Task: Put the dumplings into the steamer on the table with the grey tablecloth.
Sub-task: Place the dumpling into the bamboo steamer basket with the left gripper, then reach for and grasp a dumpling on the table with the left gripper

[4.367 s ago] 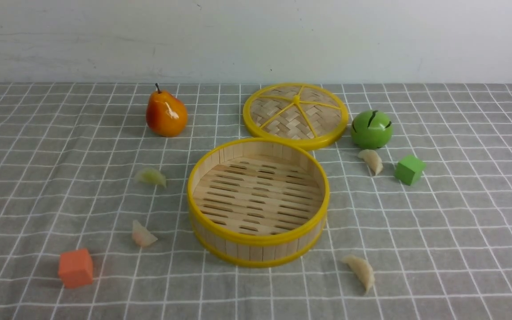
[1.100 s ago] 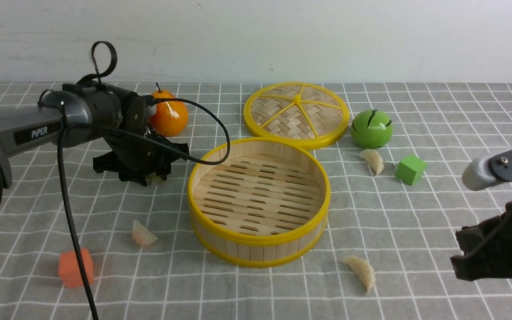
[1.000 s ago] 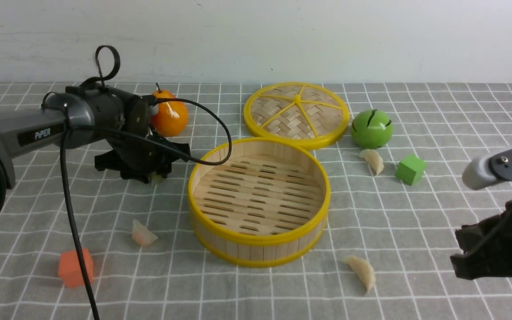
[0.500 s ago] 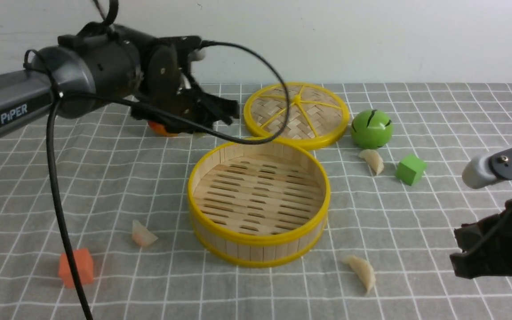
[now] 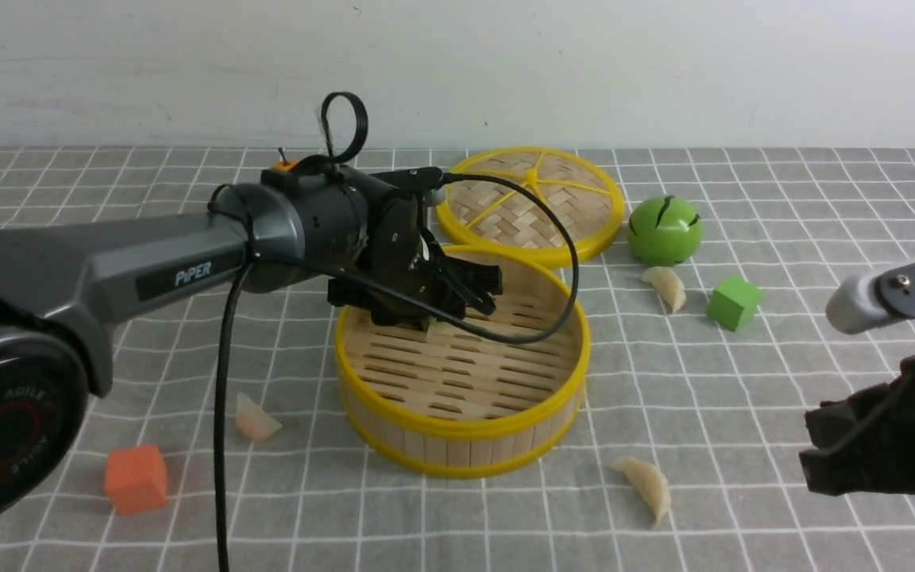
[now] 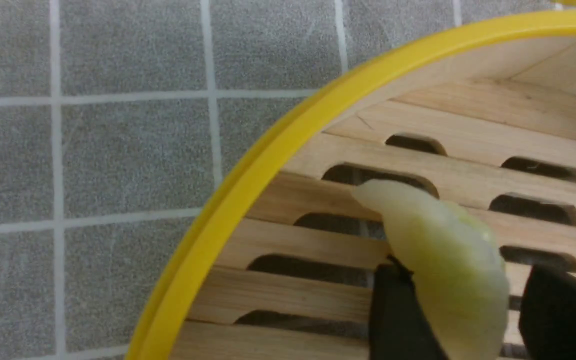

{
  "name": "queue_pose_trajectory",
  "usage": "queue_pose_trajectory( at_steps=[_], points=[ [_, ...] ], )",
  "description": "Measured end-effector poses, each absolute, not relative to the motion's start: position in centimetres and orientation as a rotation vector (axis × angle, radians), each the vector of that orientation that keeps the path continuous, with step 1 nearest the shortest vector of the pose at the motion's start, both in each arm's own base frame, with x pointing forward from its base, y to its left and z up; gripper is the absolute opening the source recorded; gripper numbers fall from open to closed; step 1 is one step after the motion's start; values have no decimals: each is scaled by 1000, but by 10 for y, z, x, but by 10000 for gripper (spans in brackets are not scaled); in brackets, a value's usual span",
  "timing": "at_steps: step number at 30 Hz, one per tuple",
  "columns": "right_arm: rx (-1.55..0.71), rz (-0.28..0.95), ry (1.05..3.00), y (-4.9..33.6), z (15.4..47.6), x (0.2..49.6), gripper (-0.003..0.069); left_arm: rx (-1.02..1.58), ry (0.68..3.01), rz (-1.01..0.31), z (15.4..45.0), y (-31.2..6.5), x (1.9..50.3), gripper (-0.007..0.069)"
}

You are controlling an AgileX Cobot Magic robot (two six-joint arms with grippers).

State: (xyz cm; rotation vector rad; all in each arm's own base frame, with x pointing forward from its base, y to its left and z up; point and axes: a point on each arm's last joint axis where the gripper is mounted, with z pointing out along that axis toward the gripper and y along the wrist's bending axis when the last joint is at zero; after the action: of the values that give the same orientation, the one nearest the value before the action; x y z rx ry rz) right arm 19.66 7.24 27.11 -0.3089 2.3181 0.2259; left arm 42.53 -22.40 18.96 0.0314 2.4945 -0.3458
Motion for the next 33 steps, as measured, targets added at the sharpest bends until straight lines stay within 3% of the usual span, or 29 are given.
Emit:
queue_pose_trajectory(
  at_steps=[4,10,12,14,17,21,27,33],
  points=[
    [-305,230,2319,73,271,197,90,33,2536,-297,207,-219,419,454],
    [-305,231,2318,73,271,197,93,93,2445,-206,316,-188,379,460],
    [-302,234,2317,73,271,197,93,83,2451,-175,330,-174,364,450],
    [-294,243,2317,73,271,197,93,60,2505,-130,321,-159,348,434],
    [-271,270,2322,74,271,196,94,-45,2617,-106,263,-144,330,408],
    [-243,302,2327,75,272,196,95,-203,2628,-156,217,-139,320,393],
    [-233,313,2330,76,272,196,95,-343,2598,-66,193,-126,325,392],
    [-233,313,2330,76,272,196,95,-401,2560,-65,176,-117,339,391]
  ],
)
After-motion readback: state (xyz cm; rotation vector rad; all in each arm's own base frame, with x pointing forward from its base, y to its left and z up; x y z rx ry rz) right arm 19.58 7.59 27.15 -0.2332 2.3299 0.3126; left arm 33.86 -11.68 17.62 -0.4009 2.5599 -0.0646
